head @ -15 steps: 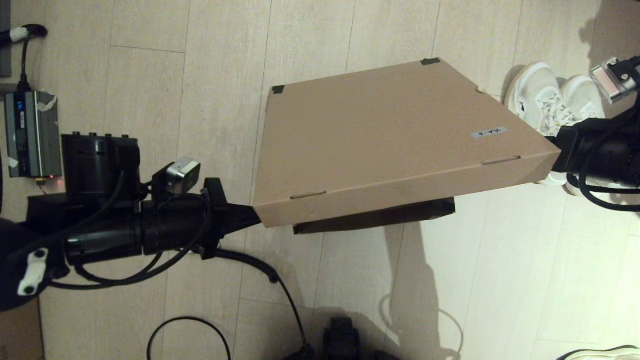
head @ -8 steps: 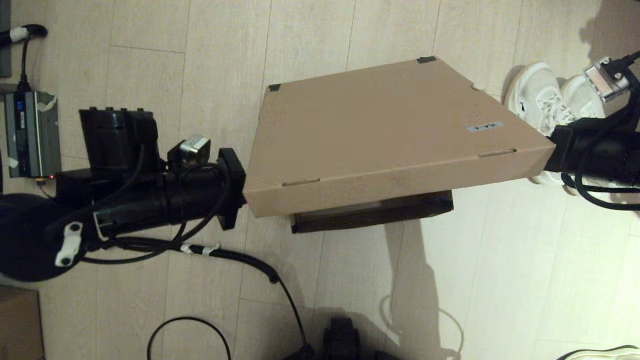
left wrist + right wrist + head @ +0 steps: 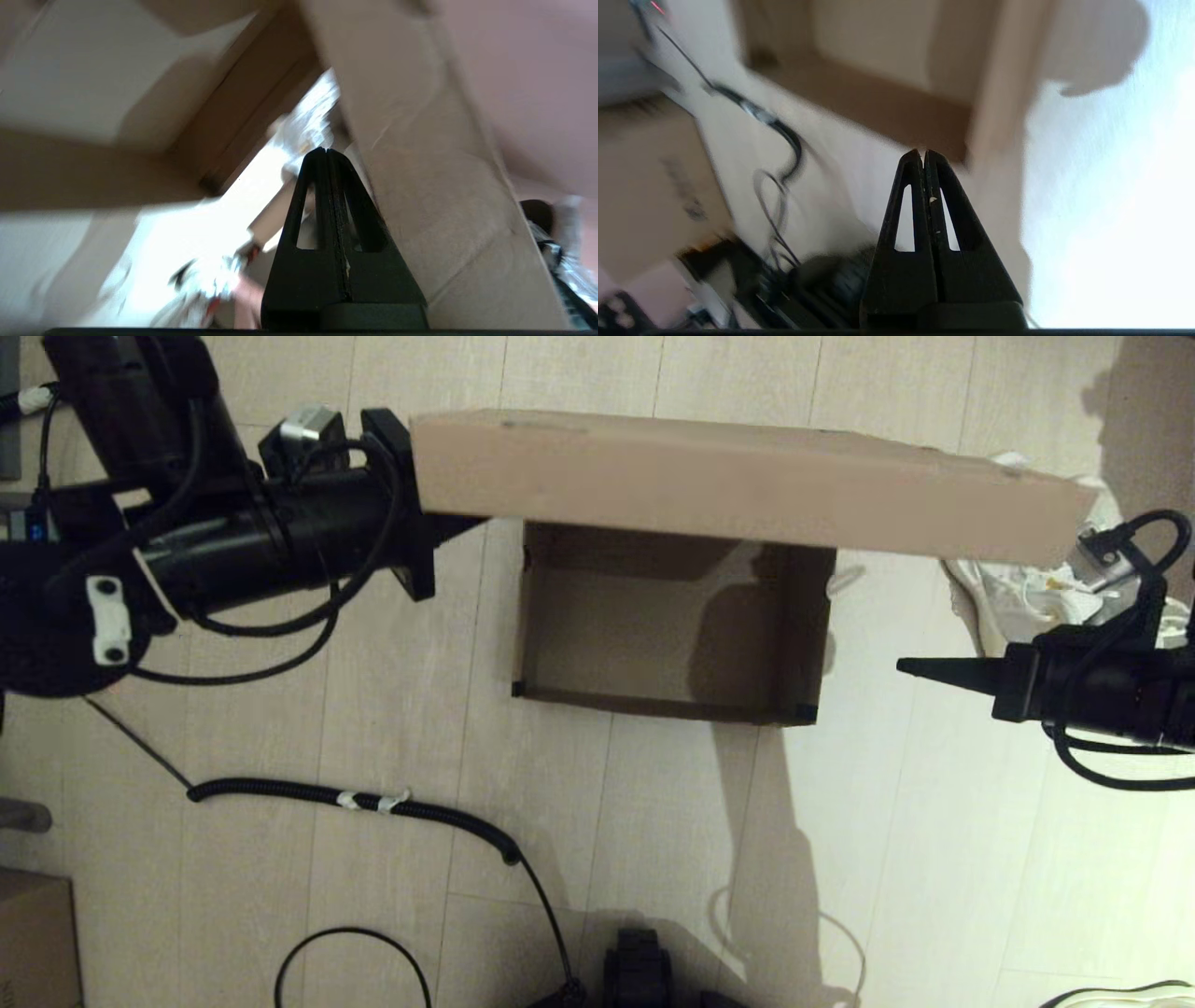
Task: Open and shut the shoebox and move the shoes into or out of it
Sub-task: Open the shoe box
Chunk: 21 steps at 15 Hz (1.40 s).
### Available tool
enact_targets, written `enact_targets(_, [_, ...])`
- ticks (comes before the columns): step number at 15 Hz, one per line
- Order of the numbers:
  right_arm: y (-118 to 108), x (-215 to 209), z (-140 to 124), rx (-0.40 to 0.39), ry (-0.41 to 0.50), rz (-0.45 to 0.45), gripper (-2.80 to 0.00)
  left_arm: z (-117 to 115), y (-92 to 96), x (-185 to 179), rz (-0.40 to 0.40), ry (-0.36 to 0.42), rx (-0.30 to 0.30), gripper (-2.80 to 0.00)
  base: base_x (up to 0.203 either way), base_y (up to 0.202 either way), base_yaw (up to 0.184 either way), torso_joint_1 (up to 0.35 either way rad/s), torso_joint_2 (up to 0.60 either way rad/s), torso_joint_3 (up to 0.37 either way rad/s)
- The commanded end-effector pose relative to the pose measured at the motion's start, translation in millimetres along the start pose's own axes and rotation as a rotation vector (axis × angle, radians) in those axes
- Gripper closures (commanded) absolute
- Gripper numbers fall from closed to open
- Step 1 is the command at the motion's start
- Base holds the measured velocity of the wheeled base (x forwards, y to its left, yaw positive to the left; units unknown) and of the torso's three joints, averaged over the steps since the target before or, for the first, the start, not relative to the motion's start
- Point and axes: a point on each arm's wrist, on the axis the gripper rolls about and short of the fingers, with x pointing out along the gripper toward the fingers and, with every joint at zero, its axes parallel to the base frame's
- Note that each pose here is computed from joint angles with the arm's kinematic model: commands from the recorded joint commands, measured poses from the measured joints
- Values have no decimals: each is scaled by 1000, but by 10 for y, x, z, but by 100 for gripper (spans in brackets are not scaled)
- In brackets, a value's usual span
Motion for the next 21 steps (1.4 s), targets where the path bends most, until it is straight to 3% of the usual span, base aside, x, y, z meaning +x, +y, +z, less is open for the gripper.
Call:
enact_targets(1, [-25, 3, -159, 0, 43, -11, 0, 151, -134, 89, -49, -31, 24, 0, 0, 0, 0, 0, 0, 0])
enact_targets(6, [-65, 85, -425, -57, 21, -47, 0, 489, -140, 479, -111, -85, 60, 0, 0, 0, 0, 0, 0, 0])
enact_targets(8, [-97, 116, -530, -97, 8, -56, 0, 543, -36, 638, -139, -97, 42, 0, 0, 0, 0, 0, 0, 0])
enact_targets(10, [-96, 151, -569, -120, -31, -78, 0, 549, 50, 737, -196, -123, 65, 0, 0, 0, 0, 0, 0, 0])
enact_targets(14, [1, 351, -492, -216, -244, -155, 0, 563, 126, 813, -270, -162, 94, 0, 0, 0, 0, 0, 0, 0])
enact_targets(17, [358, 567, -434, -245, -365, -138, 0, 558, 161, 835, -271, -163, 95, 0, 0, 0, 0, 0, 0, 0])
enact_targets(21, [705, 736, 36, -256, -581, -166, 0, 616, 202, 802, -259, -176, 101, 0, 0, 0, 0, 0, 0, 0])
